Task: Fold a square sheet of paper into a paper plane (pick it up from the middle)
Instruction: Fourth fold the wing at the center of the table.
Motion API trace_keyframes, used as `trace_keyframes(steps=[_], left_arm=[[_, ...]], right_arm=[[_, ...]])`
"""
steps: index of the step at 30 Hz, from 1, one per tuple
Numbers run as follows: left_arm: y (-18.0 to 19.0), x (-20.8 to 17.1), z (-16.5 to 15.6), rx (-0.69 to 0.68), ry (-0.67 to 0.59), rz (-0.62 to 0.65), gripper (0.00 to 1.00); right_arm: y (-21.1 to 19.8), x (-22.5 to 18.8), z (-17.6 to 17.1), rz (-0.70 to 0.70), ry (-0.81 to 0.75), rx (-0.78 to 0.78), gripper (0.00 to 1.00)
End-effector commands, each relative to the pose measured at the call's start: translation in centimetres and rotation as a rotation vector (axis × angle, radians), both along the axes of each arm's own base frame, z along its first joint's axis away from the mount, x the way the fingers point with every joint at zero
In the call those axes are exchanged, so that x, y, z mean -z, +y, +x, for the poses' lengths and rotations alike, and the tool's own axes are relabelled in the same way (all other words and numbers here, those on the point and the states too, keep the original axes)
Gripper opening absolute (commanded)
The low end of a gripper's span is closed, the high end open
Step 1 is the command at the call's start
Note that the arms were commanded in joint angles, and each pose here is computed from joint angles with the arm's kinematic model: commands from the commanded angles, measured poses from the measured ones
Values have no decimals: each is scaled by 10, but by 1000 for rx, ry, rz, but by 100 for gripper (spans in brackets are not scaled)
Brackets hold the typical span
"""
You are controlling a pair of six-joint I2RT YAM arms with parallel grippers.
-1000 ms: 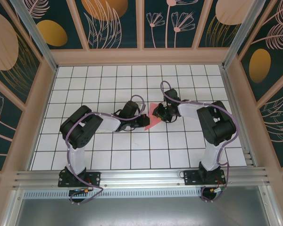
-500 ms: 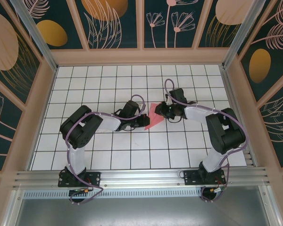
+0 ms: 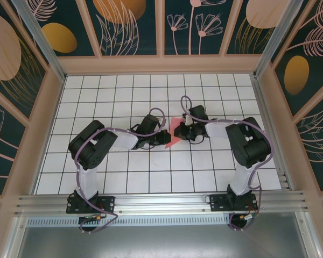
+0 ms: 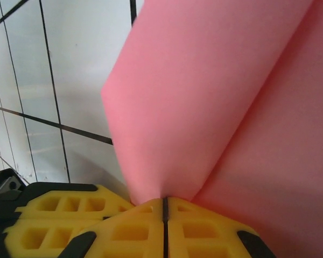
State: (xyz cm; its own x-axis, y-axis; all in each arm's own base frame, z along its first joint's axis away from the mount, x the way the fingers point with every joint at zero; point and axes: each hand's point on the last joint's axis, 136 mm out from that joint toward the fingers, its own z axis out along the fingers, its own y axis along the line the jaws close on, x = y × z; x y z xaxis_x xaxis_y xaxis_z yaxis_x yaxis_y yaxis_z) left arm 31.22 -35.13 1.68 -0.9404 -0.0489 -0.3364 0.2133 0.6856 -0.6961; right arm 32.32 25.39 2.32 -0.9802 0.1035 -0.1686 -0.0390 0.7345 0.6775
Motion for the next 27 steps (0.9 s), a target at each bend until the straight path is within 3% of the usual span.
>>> trace_keyframes(steps=[1, 12, 27], left_arm=[[18, 37, -12, -34, 93, 115, 0], [20, 37, -13, -33, 94, 124, 0], [19, 20, -13, -19, 64, 105, 0]], right_arm=[[9, -8, 12, 34, -45, -33, 10], [12, -16, 15, 66, -74, -36, 10], [-10, 29, 18, -87, 39, 56, 8]])
